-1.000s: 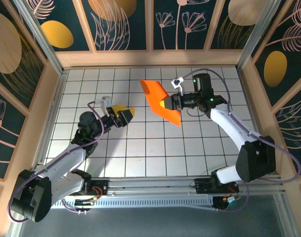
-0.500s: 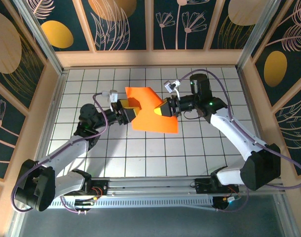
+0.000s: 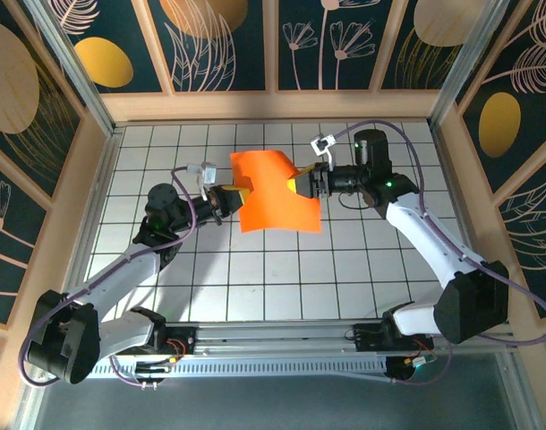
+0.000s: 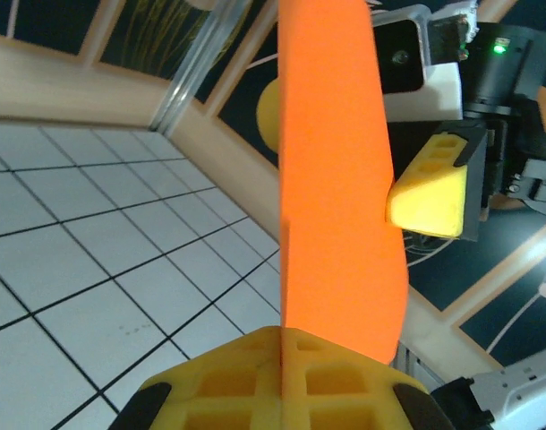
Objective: Fold a paper plane with a square sheet of paper (fold left side to right side)
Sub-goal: Place a square sheet of paper at the center of the table, then first fold in half a square sheet of paper at the center of the table.
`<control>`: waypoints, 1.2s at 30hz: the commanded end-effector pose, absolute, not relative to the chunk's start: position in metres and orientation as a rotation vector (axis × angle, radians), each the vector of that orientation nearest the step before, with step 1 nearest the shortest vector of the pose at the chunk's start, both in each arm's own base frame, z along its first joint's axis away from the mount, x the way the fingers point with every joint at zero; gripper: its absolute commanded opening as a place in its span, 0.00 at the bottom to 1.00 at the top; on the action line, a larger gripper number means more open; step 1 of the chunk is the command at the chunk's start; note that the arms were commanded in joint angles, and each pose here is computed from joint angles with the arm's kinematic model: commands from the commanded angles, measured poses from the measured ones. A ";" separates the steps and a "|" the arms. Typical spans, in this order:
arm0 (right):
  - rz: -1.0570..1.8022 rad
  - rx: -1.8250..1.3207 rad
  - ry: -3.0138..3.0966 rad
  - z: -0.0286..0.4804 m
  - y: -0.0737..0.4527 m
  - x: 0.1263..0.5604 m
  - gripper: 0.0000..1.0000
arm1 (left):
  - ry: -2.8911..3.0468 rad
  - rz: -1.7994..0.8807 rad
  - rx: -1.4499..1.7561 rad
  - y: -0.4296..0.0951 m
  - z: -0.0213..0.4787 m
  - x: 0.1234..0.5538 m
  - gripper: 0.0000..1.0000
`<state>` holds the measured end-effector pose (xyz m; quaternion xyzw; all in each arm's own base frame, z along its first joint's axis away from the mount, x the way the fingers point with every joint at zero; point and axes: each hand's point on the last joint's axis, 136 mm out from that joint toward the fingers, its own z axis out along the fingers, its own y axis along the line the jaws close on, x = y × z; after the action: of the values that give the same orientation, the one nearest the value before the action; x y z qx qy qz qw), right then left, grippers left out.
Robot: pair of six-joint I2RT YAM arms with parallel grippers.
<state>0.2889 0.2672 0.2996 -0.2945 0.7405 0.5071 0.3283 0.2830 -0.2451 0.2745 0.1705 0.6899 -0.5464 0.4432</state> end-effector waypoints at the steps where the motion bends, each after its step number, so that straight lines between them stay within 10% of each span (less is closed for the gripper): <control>1: 1.158 -0.603 2.019 0.286 0.245 0.319 0.56 | 1.861 -1.304 0.332 -0.243 0.253 0.299 0.00; 8: 0.948 -0.295 2.222 0.227 0.203 0.354 0.60 | 2.211 -1.269 0.149 -0.242 0.166 0.313 0.06; 17: 0.948 -0.121 2.393 0.145 0.203 0.353 0.31 | 2.594 -1.014 0.031 -0.227 0.056 0.323 0.00; 27: 0.944 -0.136 2.574 0.071 0.238 0.343 0.04 | 2.635 -0.999 0.028 -0.228 0.043 0.326 0.00; 36: 0.882 -0.152 2.714 0.023 0.243 0.331 0.00 | 2.626 -1.033 0.039 -0.232 0.048 0.327 0.00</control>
<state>0.3244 0.2393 0.0222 -0.0478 0.9398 0.3111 0.1329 0.3228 -0.2295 0.0431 0.0048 0.9207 -0.3566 0.1586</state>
